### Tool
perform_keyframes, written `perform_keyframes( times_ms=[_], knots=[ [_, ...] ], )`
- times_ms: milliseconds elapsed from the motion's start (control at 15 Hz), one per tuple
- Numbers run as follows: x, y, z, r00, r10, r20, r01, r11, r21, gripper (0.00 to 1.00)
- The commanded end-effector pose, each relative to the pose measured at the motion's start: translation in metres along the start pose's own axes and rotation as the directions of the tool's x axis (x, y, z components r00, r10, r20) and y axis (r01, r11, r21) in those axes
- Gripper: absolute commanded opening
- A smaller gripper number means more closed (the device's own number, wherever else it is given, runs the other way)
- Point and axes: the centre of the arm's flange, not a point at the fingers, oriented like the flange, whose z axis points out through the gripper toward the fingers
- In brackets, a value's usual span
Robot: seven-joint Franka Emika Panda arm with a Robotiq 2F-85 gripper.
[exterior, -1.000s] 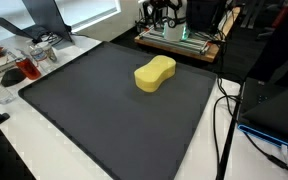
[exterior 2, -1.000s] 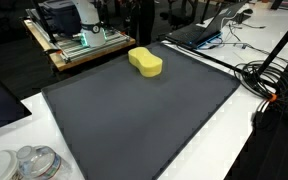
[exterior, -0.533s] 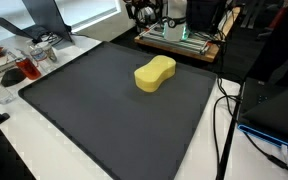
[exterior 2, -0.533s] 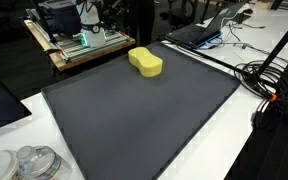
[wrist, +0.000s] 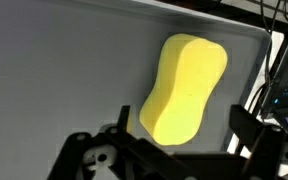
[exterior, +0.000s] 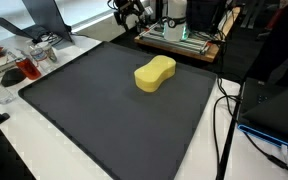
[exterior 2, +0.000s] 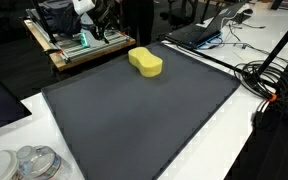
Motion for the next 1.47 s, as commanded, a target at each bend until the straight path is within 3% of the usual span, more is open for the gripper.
perform_keyframes(
  times_ms=[0, 467, 733, 933, 1400],
  knots=[
    [0.046, 0.039, 0.008, 0.999, -0.010, 0.031, 0.009, 0.999, 0.046, 1.00],
    [0.128, 0.071, 0.020, 0.987, -0.106, 0.119, 0.107, 0.994, -0.002, 1.00],
    [0.169, 0.086, 0.020, 0.965, -0.214, 0.151, 0.219, 0.976, -0.015, 1.00],
    [0.196, 0.087, 0.024, 0.923, -0.302, 0.237, 0.312, 0.950, -0.005, 1.00],
    [0.251, 0.052, 0.046, 0.766, -0.479, 0.429, 0.522, 0.853, 0.022, 1.00]
  ],
)
